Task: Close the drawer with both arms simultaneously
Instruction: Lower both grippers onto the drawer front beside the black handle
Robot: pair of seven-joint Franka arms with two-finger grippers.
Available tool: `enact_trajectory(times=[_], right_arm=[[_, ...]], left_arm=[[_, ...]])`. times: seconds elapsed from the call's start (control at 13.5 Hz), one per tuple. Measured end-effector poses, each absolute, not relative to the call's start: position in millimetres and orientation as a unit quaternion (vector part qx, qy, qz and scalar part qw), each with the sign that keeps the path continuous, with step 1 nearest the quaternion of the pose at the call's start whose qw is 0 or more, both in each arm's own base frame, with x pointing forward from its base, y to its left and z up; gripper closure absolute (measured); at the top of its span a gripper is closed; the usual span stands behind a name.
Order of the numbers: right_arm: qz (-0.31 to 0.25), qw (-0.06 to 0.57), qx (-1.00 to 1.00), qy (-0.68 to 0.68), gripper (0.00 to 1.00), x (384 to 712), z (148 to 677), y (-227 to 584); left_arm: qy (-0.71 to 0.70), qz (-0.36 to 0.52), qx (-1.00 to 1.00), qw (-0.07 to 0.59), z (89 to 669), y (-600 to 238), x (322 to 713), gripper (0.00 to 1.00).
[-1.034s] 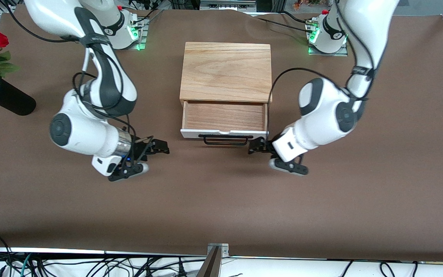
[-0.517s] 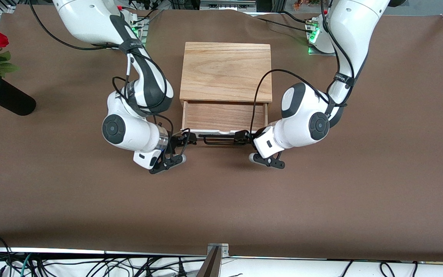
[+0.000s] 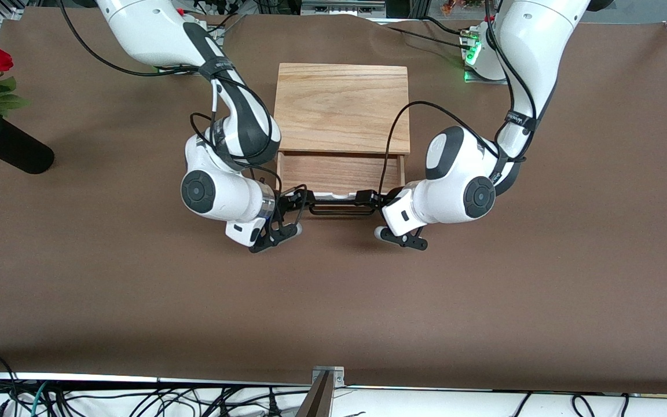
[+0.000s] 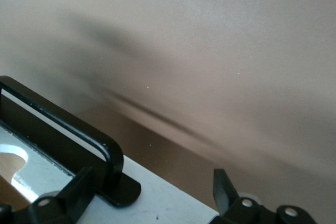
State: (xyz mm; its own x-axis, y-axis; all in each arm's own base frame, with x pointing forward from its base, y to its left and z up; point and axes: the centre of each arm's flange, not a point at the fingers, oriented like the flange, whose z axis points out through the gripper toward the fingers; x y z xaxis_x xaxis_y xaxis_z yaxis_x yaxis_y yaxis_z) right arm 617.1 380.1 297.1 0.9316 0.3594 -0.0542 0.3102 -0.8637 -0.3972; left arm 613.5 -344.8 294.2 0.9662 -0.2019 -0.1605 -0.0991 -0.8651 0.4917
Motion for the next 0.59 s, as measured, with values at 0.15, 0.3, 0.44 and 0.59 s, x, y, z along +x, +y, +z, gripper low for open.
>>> enact_trajectory(times=[0.15,0.3,0.44,0.59], right_arm=[[0.075,0.193,-0.962,-0.177,0.00,614,295,381],[0.088,0.191,-0.961,-0.179,0.00,611,294,380],[0.099,0.190,-0.960,-0.181,0.00,608,293,380],[0.117,0.188,-0.957,-0.188,0.00,602,292,384]], left_arm=[[-0.080,-0.110,0.959,0.247,293,-346,612,0.00],[-0.082,-0.116,0.959,0.247,292,-346,610,0.00],[-0.082,-0.119,0.958,0.246,290,-346,609,0.00],[-0.084,-0.126,0.958,0.245,288,-346,608,0.00]])
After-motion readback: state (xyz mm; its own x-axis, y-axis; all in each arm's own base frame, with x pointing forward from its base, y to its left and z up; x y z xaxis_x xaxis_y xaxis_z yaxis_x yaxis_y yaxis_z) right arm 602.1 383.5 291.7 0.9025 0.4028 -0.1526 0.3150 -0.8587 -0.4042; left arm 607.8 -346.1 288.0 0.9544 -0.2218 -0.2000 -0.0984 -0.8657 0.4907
